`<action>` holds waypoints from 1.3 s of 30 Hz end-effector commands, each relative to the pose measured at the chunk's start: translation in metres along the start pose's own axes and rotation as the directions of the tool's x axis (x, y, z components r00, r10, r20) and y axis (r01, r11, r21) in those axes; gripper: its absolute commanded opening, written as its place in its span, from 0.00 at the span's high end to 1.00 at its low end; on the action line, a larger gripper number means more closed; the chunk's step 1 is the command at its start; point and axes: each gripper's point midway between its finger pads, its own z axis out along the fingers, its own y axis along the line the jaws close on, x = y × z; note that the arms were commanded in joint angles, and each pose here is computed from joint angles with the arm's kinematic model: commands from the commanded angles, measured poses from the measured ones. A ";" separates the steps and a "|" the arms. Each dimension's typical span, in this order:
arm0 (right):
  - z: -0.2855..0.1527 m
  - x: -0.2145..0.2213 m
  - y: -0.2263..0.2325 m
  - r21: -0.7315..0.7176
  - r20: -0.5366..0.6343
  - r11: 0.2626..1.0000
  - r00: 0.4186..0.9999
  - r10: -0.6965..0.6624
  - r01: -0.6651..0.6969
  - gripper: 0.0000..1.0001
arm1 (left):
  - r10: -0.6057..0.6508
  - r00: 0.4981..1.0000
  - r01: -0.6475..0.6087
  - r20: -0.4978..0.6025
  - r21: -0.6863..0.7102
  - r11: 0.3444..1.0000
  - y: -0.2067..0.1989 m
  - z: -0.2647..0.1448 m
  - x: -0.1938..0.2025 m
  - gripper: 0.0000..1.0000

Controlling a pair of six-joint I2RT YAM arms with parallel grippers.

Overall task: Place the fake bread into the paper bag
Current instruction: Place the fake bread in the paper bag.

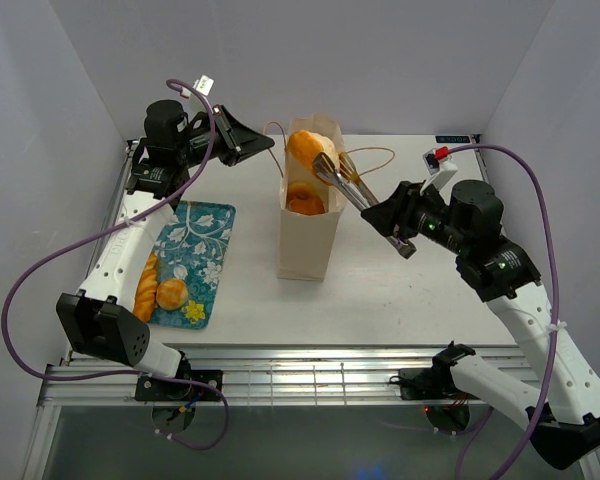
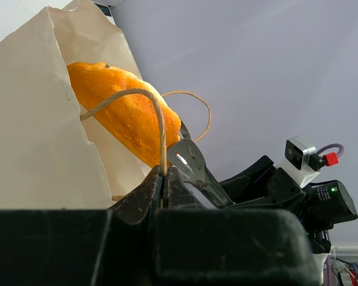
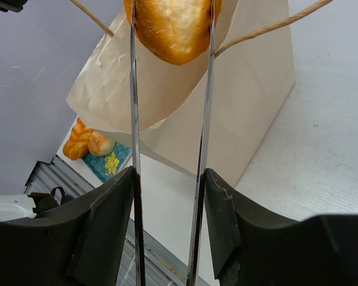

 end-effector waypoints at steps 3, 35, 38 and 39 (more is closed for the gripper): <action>-0.009 -0.043 0.028 -0.088 0.118 0.994 0.992 -0.054 0.064 0.46 | 0.045 0.999 -0.046 0.025 0.059 0.997 -0.023 -0.012 -0.004 1.00; -0.010 -0.041 0.023 -0.043 0.025 0.990 0.990 -0.137 0.138 0.46 | 0.043 0.999 -0.044 0.019 0.075 0.996 -0.028 -0.013 -0.004 1.00; -0.004 -0.039 0.024 -0.064 -0.005 0.983 0.985 -0.175 0.174 0.46 | 0.043 0.999 -0.044 0.020 0.074 0.996 -0.028 -0.013 -0.005 1.00; -0.002 -0.042 0.026 -0.071 -0.004 0.979 0.981 -0.192 0.191 0.47 | 0.040 0.999 -0.041 0.019 0.075 0.996 -0.028 -0.012 -0.004 1.00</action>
